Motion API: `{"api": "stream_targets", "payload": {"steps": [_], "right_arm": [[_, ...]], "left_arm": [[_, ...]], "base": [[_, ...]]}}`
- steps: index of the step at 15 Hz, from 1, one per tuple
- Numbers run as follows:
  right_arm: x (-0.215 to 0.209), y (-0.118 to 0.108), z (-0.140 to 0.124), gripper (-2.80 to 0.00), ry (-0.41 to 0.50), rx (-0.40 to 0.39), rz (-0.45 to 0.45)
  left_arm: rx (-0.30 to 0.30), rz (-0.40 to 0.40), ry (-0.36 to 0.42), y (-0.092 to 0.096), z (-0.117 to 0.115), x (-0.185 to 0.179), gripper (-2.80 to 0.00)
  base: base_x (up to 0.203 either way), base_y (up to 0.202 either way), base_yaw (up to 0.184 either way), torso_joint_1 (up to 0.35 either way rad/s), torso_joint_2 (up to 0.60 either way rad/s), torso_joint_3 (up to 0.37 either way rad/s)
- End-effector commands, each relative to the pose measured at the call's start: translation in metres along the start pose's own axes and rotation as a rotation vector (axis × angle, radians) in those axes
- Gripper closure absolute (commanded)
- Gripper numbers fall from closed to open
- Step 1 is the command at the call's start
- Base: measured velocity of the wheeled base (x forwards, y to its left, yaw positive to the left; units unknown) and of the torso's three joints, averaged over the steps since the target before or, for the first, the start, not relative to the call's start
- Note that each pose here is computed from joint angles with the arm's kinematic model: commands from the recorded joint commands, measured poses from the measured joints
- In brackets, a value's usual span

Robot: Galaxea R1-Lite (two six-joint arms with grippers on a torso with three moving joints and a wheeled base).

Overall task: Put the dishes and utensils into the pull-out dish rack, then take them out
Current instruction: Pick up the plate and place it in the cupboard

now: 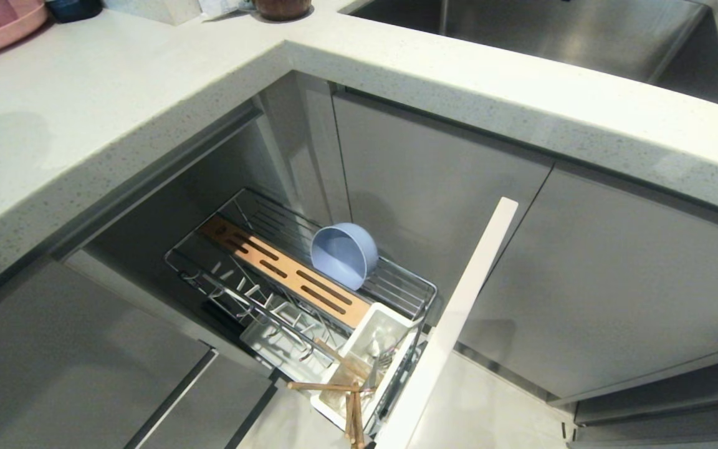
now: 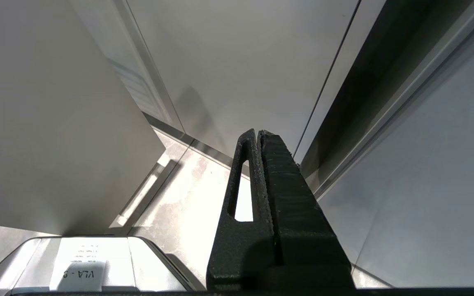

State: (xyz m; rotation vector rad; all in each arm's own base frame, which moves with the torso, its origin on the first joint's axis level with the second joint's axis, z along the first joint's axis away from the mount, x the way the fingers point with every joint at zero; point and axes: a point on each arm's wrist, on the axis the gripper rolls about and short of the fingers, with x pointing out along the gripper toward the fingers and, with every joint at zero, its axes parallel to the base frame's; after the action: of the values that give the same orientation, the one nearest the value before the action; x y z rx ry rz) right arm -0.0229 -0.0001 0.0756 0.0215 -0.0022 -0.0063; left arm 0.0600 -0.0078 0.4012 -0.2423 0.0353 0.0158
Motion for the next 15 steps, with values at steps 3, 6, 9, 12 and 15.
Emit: {"api": "stream_targets", "payload": {"steps": [3,6,9,12,15], "right_arm": [[0.000,0.000,0.000,0.00,-0.002,0.000,0.000],[0.000,0.000,0.000,0.00,-0.001,0.001,0.000],[0.000,0.000,0.000,0.00,-0.002,0.000,0.000],[0.000,0.000,0.000,0.00,-0.002,0.001,0.000],[0.000,0.000,0.000,0.00,-0.002,0.000,0.000]], "left_arm": [[-0.131,-0.096,-0.074,-0.001,0.015,-0.024,0.00],[-0.252,-0.209,-0.163,-0.006,0.030,-0.028,0.00],[-0.368,-0.332,-0.234,-0.012,0.042,-0.029,0.00],[-0.477,-0.448,-0.230,-0.016,0.048,-0.032,0.00],[-0.559,-0.562,-0.156,-0.020,0.047,-0.033,0.00]], "base": [[0.000,0.000,0.000,0.000,0.00,0.000],[0.000,0.000,0.000,0.000,0.00,0.000],[0.000,0.000,0.000,0.000,0.00,0.000],[0.000,0.000,0.000,0.000,0.00,0.000],[0.000,0.000,0.000,0.000,0.00,0.000]]}}
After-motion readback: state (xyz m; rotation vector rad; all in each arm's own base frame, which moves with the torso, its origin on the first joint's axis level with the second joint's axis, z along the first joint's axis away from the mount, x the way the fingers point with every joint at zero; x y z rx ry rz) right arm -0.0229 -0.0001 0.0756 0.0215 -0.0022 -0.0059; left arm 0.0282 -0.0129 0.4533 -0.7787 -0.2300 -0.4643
